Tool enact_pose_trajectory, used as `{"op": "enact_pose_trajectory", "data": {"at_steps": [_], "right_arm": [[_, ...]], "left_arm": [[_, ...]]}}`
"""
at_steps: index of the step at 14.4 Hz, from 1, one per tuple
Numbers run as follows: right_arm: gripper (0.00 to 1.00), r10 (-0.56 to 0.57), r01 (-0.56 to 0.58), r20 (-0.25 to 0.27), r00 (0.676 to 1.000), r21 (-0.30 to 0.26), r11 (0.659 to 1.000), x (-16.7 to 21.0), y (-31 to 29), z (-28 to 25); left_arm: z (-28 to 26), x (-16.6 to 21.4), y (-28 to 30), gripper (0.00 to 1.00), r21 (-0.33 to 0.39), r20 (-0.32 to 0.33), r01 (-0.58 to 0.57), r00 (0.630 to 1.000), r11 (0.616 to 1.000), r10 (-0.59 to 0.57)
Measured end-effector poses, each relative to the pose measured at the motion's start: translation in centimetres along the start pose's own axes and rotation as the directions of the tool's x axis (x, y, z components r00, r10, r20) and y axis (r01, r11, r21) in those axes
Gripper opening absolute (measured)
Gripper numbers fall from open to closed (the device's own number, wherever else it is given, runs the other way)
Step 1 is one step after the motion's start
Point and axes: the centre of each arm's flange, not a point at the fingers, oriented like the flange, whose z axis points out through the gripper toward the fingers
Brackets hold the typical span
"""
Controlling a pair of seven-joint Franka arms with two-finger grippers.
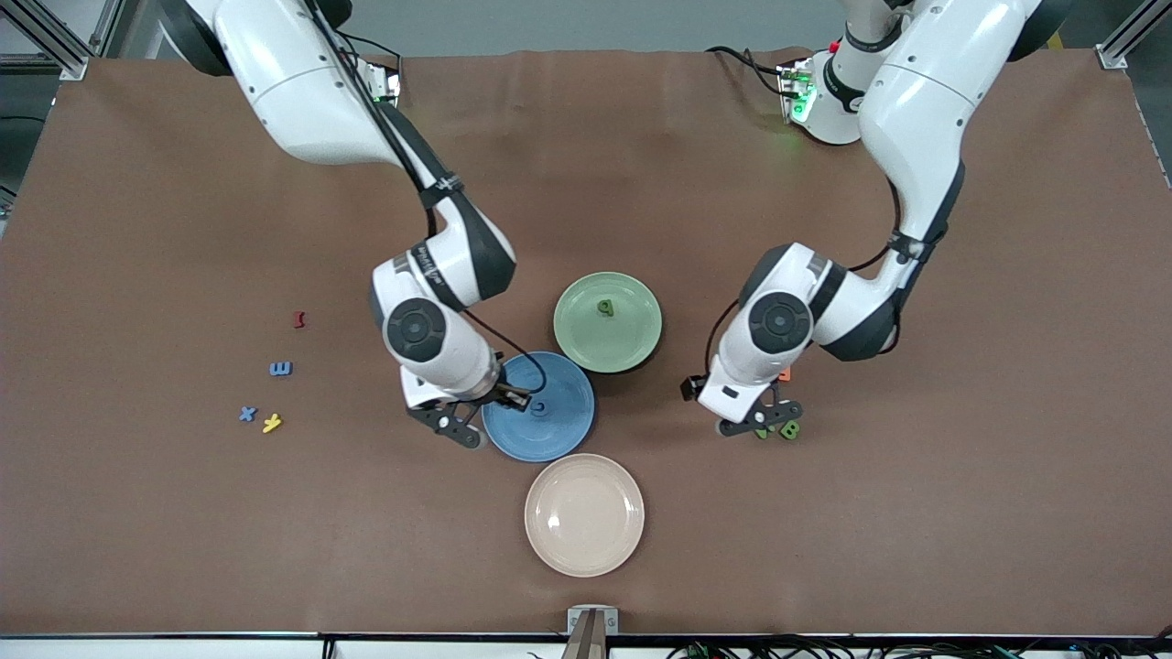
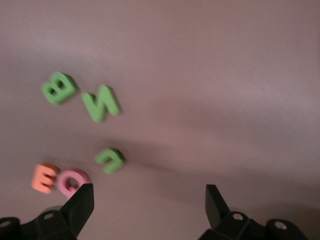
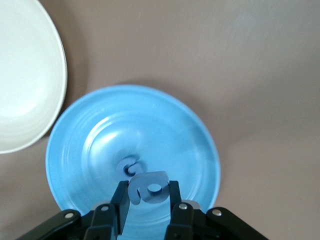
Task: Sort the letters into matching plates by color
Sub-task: 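Drop a into blue plate with the right gripper while the left gripper withdraws, then grasp green B with the left gripper while the right gripper reaches x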
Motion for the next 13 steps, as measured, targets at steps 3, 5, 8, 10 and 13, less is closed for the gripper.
{"op": "enact_pose_trajectory", "data": {"at_steps": [3, 5, 8, 10, 13], "right_arm": [[0.36, 0.034, -0.034, -0.003, 0.999, 0.007, 0.999, -1.1, -1.8, 1.9], [0.36, 0.039, -0.039, -0.005, 0.999, 0.013, 0.999, -1.0, -2.3, 2.6], [0.36, 0.044, -0.044, -0.01, 0.999, 0.017, 0.999, -0.7, -2.4, 2.5], [0.43, 0.047, -0.047, -0.014, 0.999, 0.019, 0.999, -0.5, -2.4, 2.4], [0.72, 0.053, -0.053, -0.018, 0.998, 0.019, 0.998, -0.1, -2.2, 2.2]], "left_arm": [[0.1, 2.8, -3.8, 0.98, 0.003, -0.002, 0.003, 1.0, 1.0, -0.003], [0.7, 4.0, -5.7, 0.98, 0.004, 0.004, 0.009, 1.0, 1.0, -0.009], [2.0, 4.5, -6.6, 1.0, 0.006, 0.015, 0.043, 0.999, 0.999, -0.043], [2.7, 4.8, -7.1, 1.0, 0.013, 0.017, 0.137, 0.99, 0.991, -0.137], [2.8, 5.7, -8.6, 1.0, 0.017, 0.011, 0.36, 0.933, 0.933, -0.36]]}}
